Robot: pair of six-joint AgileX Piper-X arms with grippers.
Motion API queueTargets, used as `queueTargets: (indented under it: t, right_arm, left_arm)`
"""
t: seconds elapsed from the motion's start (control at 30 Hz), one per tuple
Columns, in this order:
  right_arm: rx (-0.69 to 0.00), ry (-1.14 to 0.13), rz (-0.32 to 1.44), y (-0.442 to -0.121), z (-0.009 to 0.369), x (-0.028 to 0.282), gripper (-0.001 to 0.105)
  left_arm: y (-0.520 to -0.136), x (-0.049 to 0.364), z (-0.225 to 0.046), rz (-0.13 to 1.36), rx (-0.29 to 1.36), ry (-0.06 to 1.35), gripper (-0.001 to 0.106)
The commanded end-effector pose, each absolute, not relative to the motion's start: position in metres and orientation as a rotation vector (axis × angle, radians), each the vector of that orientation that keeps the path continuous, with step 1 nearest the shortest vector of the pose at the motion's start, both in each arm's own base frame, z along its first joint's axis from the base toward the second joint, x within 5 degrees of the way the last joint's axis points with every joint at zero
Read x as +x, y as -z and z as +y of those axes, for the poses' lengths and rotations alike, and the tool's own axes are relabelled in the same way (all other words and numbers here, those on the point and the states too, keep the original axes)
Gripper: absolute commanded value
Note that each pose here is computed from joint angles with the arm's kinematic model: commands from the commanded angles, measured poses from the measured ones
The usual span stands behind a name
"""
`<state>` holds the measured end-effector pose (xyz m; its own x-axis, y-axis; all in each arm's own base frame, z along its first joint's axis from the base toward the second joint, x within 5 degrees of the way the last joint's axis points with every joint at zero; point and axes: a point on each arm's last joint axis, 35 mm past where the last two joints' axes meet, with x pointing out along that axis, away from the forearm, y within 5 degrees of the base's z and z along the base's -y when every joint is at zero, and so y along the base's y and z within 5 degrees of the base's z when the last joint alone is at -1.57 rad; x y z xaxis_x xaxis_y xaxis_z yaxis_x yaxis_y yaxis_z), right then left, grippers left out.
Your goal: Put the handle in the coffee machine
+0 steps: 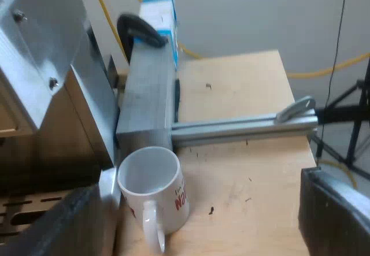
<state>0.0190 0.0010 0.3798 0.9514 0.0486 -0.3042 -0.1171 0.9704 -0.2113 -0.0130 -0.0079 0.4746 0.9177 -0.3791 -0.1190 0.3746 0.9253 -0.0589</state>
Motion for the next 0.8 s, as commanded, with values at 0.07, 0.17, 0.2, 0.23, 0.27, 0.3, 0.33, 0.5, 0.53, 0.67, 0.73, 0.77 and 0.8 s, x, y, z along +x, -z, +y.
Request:
queueTargets:
  t: [0.07,0.17,0.2,0.23,0.27,0.3,0.33,0.5,0.53,0.67,0.73,0.77,0.8]
  right_arm:
    - [-0.245,-0.074,0.224,-0.375,0.000,-0.001,0.071]
    - [-0.245,-0.056,0.170,-0.370,-0.001,-0.016,0.071]
    - [-0.246,-0.045,0.160,-0.369,-0.002,-0.019,0.071]
    - [-0.247,-0.032,0.165,-0.368,-0.002,-0.018,0.071]
    - [-0.249,-0.011,0.171,-0.367,-0.003,-0.017,0.071]
    - [-0.250,0.000,0.174,-0.367,-0.003,-0.017,0.071]
    - [-0.251,0.010,0.183,-0.366,-0.004,-0.017,0.071]
    - [-0.257,0.015,0.231,-0.361,-0.004,-0.018,0.071]
    - [-0.258,0.016,0.240,-0.359,-0.004,-0.018,0.071]
    - [-0.258,0.011,0.279,-0.354,-0.004,-0.016,0.071]
    - [-0.259,0.008,0.300,-0.351,-0.004,-0.017,0.071]
    - [-0.259,0.007,0.306,-0.351,-0.004,-0.017,0.071]
    - [-0.259,0.007,0.309,-0.350,-0.004,-0.017,0.071]
  left_arm:
    - [-0.462,-0.024,-0.006,0.108,-0.024,0.379,0.098]
    - [-0.445,-0.034,-0.005,0.091,0.007,0.382,0.098]
    - [-0.442,-0.036,-0.005,0.088,0.012,0.383,0.098]
    - [-0.437,-0.039,-0.004,0.080,0.025,0.386,0.098]
    - [-0.432,-0.043,-0.004,0.071,0.030,0.388,0.098]
    - [-0.429,-0.042,-0.004,0.075,0.029,0.388,0.098]
    - [-0.424,-0.046,-0.004,0.066,0.030,0.388,0.098]
    - [-0.403,-0.056,-0.003,0.043,0.031,0.378,0.098]
    - [-0.400,-0.054,-0.004,0.055,0.030,0.371,0.098]
    - [-0.393,-0.047,-0.006,0.087,0.026,0.374,0.098]
    - [-0.390,-0.043,-0.006,0.101,0.025,0.366,0.098]
    - [-0.387,-0.041,-0.007,0.113,0.023,0.359,0.098]
    - [-0.386,-0.040,-0.007,0.115,0.023,0.357,0.098]
